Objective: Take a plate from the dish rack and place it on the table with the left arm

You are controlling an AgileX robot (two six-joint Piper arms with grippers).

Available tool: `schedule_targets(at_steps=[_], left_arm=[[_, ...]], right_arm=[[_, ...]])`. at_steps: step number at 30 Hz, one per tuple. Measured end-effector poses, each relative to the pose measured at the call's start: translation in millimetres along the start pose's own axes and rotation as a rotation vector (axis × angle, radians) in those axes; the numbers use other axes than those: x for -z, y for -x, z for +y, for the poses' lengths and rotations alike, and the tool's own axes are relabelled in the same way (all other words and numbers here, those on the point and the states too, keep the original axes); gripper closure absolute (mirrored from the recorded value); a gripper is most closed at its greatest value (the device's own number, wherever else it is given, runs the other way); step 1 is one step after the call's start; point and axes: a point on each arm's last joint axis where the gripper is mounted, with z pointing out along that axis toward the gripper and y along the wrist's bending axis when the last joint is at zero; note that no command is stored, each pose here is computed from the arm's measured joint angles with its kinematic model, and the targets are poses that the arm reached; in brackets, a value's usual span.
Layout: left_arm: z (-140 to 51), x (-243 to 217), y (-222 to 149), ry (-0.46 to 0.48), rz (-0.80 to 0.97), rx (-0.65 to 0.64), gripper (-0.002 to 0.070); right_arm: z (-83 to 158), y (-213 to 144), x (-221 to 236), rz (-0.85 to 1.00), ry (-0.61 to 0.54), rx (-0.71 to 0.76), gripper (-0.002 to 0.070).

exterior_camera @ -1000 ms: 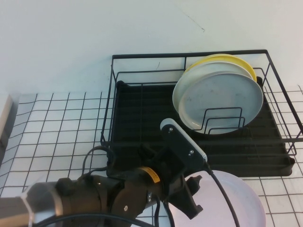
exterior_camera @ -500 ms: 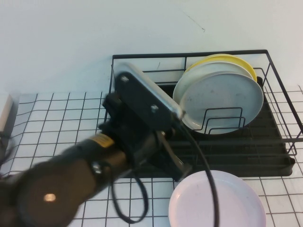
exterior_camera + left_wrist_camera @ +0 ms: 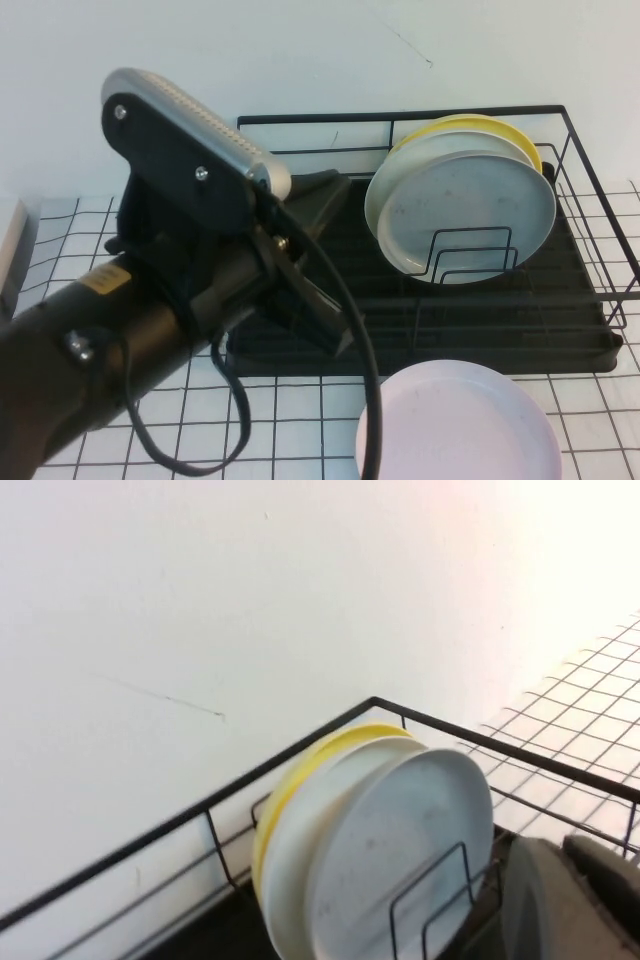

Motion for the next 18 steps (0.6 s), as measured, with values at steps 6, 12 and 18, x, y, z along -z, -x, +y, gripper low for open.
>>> schedule_targets(at_steps=[6,12,18], left_arm=[[0.6,-3.0,-3.6,0.014,0.016,0.038,0.0676],[26.3,33.6,16.9,0.128,-0.095,0.442,0.0677],[58.9,90.2,17.5,0.259,-0.232,0.529,0.0677]], right_arm=[[0.0,0.0,0.0,0.000,0.000,0.000,0.0678],[0.0,0.0,0.0,0.000,0.000,0.000,0.0678],[0.0,0.0,0.0,0.000,0.000,0.000,0.0678]])
